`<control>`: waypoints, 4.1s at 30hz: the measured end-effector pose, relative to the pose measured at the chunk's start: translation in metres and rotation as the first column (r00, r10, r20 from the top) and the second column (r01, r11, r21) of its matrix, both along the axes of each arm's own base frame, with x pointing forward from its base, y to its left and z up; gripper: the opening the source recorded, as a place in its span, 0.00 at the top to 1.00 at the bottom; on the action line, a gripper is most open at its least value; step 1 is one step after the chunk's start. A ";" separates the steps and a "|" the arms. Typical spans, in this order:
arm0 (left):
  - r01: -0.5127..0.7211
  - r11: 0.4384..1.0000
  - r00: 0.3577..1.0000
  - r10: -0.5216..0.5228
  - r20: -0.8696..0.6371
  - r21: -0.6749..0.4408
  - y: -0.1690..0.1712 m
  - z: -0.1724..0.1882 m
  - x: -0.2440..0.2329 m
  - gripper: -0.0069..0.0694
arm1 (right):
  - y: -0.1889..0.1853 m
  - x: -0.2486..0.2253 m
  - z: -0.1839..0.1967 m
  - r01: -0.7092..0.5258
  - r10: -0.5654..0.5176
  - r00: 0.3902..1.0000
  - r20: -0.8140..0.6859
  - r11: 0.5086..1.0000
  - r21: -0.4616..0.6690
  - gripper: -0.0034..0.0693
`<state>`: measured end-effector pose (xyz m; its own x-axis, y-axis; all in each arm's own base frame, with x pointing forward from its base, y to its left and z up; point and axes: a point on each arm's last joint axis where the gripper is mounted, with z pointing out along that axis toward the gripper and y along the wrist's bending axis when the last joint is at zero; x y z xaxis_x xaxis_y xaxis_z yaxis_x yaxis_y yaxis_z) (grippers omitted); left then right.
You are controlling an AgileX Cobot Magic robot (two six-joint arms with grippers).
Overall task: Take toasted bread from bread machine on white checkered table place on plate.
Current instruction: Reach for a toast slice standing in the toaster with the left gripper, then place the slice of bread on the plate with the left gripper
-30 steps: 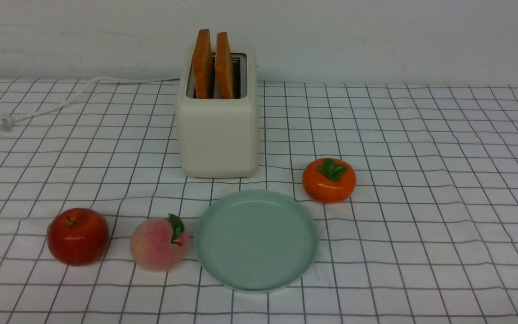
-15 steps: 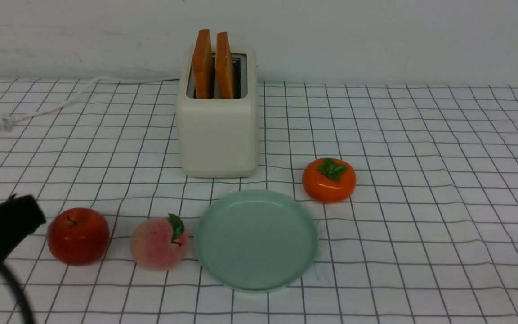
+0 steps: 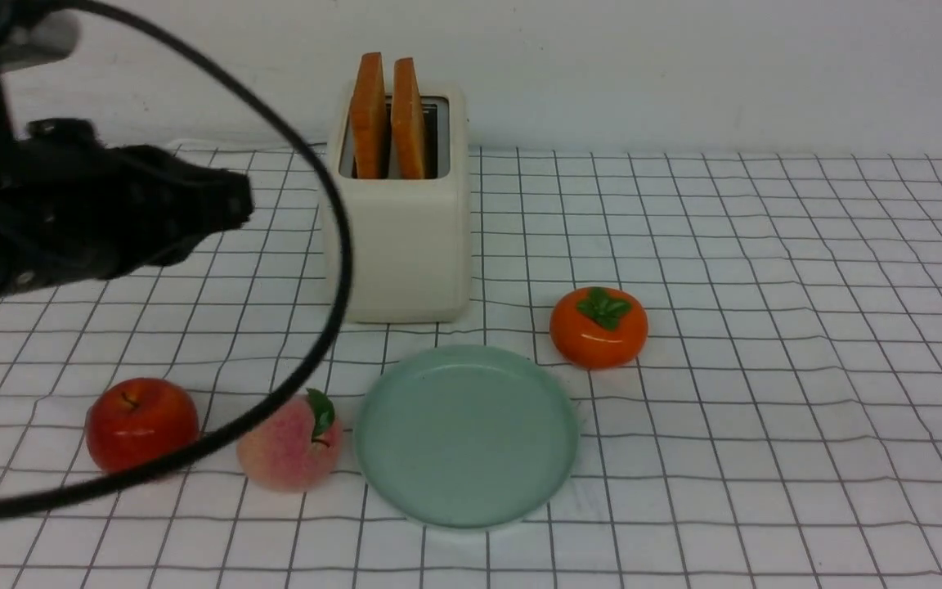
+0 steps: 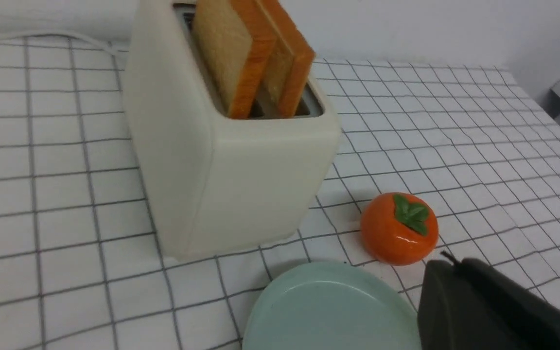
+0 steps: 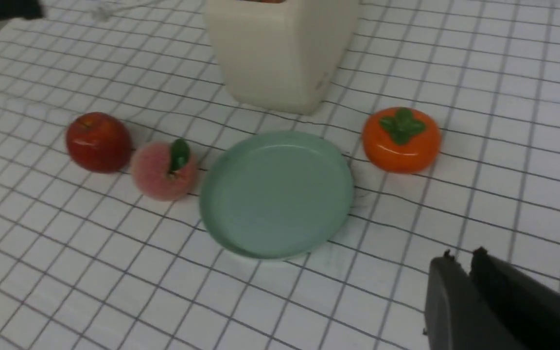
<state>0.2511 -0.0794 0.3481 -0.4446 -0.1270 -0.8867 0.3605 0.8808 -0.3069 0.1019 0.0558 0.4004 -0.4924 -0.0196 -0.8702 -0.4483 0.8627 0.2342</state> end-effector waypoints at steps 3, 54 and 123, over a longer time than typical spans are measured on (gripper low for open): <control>0.011 1.000 1.000 -0.011 0.001 0.007 -0.013 0.004 0.034 0.93 | 0.008 0.006 0.002 -0.058 0.058 0.998 -0.005 0.998 0.034 0.86; -0.202 0.979 0.979 0.201 -0.016 -0.011 -0.036 -0.067 0.204 0.79 | 0.009 0.009 0.037 -0.070 0.048 0.977 0.208 0.993 0.099 0.83; 0.277 0.960 0.750 -0.242 -0.615 -0.040 -0.103 -0.128 0.111 0.51 | -0.019 -0.085 0.008 -0.122 0.115 0.990 -0.078 0.988 -0.093 0.98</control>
<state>0.3619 -0.1821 0.2200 -0.9011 0.1098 -0.4195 0.3299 0.8013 -0.4990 0.0171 0.0371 0.4084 -0.5431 -0.1642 -0.8235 -0.5336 0.8247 0.1875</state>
